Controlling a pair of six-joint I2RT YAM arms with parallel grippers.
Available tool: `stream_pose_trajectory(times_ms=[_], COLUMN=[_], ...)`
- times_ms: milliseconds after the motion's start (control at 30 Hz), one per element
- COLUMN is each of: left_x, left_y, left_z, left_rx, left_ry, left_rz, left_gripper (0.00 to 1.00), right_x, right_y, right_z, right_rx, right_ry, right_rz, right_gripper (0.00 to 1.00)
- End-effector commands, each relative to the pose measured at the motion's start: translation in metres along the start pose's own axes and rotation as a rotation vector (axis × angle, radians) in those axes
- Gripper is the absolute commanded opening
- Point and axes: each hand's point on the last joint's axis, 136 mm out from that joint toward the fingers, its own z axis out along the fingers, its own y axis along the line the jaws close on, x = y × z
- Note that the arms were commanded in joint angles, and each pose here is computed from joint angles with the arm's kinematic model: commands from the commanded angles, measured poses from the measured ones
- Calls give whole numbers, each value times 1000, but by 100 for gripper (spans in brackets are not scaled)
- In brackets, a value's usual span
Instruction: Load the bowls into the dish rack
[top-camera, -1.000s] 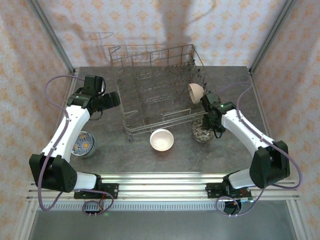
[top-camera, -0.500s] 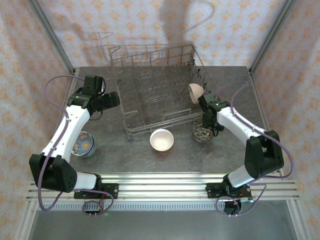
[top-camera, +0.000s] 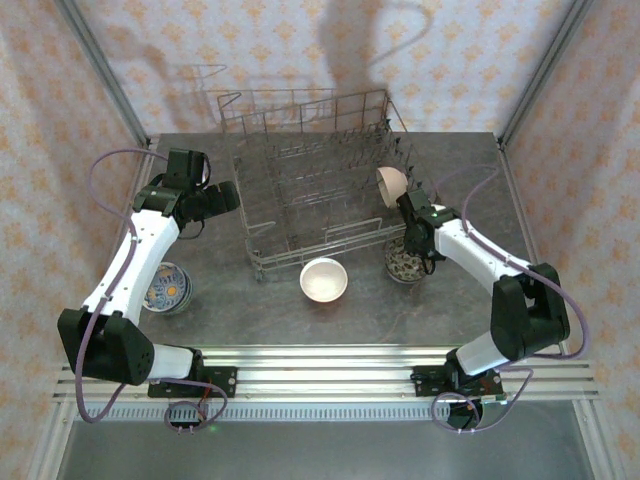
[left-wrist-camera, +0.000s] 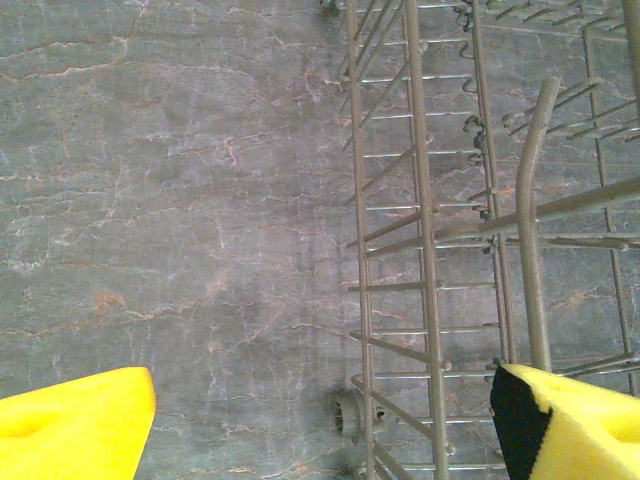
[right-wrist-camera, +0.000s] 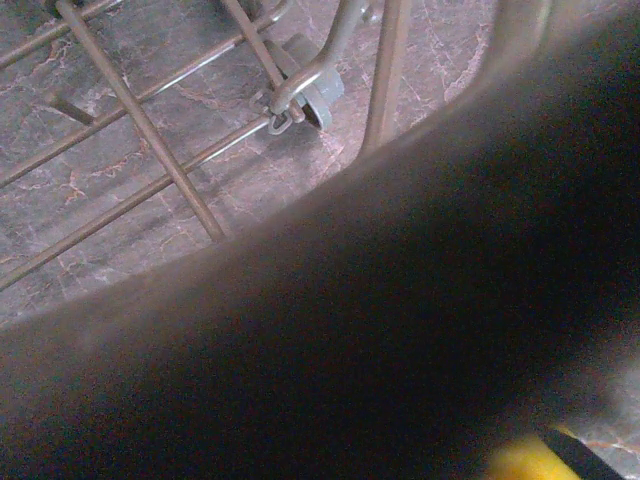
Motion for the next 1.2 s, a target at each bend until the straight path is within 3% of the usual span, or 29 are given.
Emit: stream_pose_trajectory(times_ms=[0, 300, 433, 767, 900, 1167], left_x=[-27, -23, -21, -15, -15, -14], left_y=[-28, -27, -27, -25, -25, -23], left_z=[-21, -19, -17, -21, -23, -25], left_rx=[113, 118, 120, 124, 123, 117], left_ry=[-99, -89, -83, -80, -81, -80], left_rz=[2, -5, -3, -9, -8, 2], left_gripper=[89, 89, 89, 89, 89, 89], right_x=[49, 65, 70, 74, 71, 65], right_y=[-9, -15, -8, -12, -11, -14], right_z=[15, -9, -13, -5, -10, -29], right_rx=[18, -48, -102, -68, -79, -76], right_ry=[188, 201, 214, 224, 214, 208], right_rz=[-54, -1, 6, 2, -6, -35], right_gripper=[28, 26, 18, 15, 8, 5])
